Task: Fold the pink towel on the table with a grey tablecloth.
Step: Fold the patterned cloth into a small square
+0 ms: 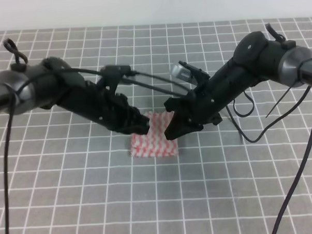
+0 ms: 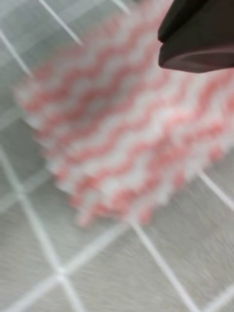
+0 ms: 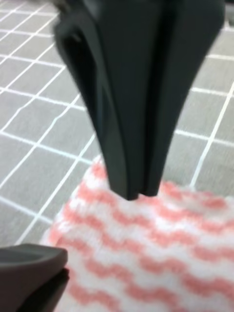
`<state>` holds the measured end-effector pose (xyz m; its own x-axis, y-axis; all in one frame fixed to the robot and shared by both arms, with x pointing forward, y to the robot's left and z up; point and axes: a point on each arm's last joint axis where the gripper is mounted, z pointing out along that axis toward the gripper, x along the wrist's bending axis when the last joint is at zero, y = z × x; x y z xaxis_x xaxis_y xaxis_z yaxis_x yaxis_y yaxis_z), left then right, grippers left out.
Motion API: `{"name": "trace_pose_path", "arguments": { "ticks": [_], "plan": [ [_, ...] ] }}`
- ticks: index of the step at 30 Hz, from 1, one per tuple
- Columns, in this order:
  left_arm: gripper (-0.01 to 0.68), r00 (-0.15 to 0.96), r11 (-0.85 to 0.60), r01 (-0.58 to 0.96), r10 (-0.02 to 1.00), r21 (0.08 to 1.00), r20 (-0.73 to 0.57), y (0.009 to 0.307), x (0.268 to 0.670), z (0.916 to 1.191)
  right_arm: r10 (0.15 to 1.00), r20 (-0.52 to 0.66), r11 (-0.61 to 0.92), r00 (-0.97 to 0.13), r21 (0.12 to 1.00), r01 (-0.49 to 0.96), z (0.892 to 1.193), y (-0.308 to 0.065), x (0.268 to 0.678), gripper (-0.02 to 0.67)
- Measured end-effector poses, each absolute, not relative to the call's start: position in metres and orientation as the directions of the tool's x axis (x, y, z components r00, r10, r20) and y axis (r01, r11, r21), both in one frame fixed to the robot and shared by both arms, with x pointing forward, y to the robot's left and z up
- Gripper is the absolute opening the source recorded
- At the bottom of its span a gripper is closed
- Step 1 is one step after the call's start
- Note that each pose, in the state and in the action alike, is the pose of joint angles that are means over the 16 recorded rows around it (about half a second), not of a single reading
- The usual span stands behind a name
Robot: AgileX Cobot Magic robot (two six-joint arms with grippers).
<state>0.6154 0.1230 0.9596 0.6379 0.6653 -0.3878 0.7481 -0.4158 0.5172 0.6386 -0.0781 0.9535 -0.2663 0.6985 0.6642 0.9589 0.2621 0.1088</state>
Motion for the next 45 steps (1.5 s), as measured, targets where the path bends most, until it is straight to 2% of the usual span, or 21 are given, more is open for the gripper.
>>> {"name": "trace_pose_path", "arguments": {
  "ticks": [5,11,20,25,32,38,45],
  "plan": [
    [-0.003,0.635,-0.450,0.762,0.660,0.466,-0.401,0.121,0.613,0.945,0.714,0.651,0.271,-0.257,0.082,0.959,0.947,-0.079,0.638,-0.015],
    [-0.003,0.626,-0.456,0.771,0.668,0.444,-0.402,0.123,0.613,0.944,0.724,0.642,0.273,-0.251,0.066,0.960,0.945,-0.080,0.640,-0.015],
    [-0.003,0.608,-0.399,0.758,0.718,0.516,-0.339,0.127,0.622,0.953,0.730,0.641,0.179,-0.237,0.155,0.972,0.953,-0.076,0.655,-0.015],
    [-0.003,0.594,-0.378,0.754,0.742,0.537,-0.311,0.128,0.627,0.948,0.737,0.644,0.101,-0.208,0.200,0.975,0.949,-0.074,0.665,-0.015],
    [-0.003,0.587,-0.376,0.754,0.754,0.539,-0.294,0.130,0.630,0.943,0.741,0.650,0.034,-0.168,0.213,0.976,0.937,-0.073,0.674,-0.015],
    [-0.003,0.597,-0.374,0.739,0.750,0.561,-0.286,0.134,0.628,0.959,0.744,0.643,0.045,-0.183,0.225,0.973,0.942,-0.074,0.673,-0.015],
    [-0.003,0.610,-0.354,0.694,0.751,0.626,-0.252,0.142,0.616,0.997,0.760,0.598,0.099,-0.254,0.279,0.955,0.971,-0.079,0.666,-0.015]
  ]
}}
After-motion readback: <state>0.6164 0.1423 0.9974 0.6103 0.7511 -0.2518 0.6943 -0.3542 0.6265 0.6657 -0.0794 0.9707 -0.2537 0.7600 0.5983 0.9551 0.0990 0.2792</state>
